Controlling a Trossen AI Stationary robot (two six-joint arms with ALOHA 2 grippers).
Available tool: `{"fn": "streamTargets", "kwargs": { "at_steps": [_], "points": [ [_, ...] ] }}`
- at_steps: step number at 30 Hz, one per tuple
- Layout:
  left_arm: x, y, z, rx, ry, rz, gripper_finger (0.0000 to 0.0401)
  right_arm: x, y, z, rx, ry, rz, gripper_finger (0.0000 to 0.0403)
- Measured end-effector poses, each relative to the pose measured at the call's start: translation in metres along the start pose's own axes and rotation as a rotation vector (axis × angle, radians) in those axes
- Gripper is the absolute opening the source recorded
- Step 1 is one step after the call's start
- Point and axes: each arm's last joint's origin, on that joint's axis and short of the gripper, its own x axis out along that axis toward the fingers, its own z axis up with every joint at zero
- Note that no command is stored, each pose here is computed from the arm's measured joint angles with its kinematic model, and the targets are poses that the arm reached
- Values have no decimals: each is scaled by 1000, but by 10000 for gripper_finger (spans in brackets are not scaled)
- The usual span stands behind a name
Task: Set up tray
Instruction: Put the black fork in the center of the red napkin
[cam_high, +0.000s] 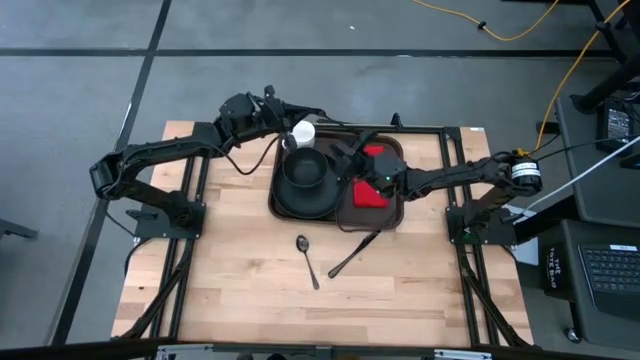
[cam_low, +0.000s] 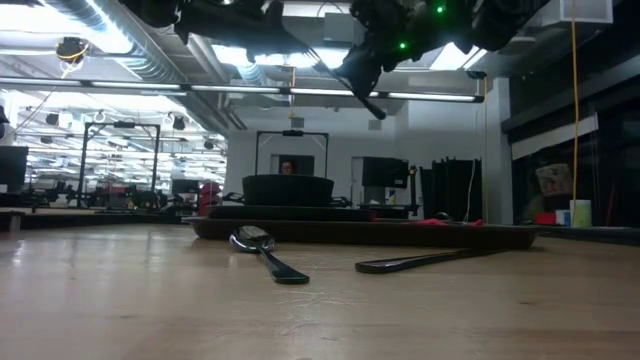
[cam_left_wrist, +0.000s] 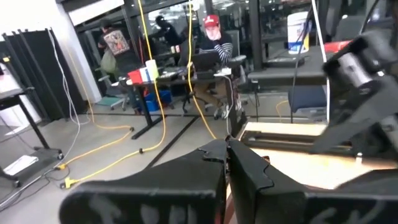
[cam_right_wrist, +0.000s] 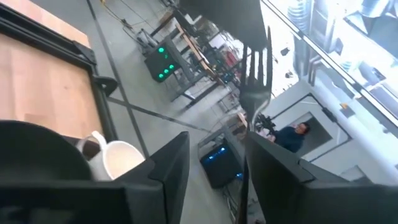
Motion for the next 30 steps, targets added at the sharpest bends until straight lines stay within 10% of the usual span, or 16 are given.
{"fn": "streamTargets", "kwargs": {
  "at_steps": [19, 30],
  "points": [
    [1, -10, 3, -53, -11, -8, 3, 12, -13, -12, 7, 32, -52, 159],
    [1, -16, 4, -69, -13, -24, 3, 14, -14, -13, -25, 38, -56, 93]
  ]
}}
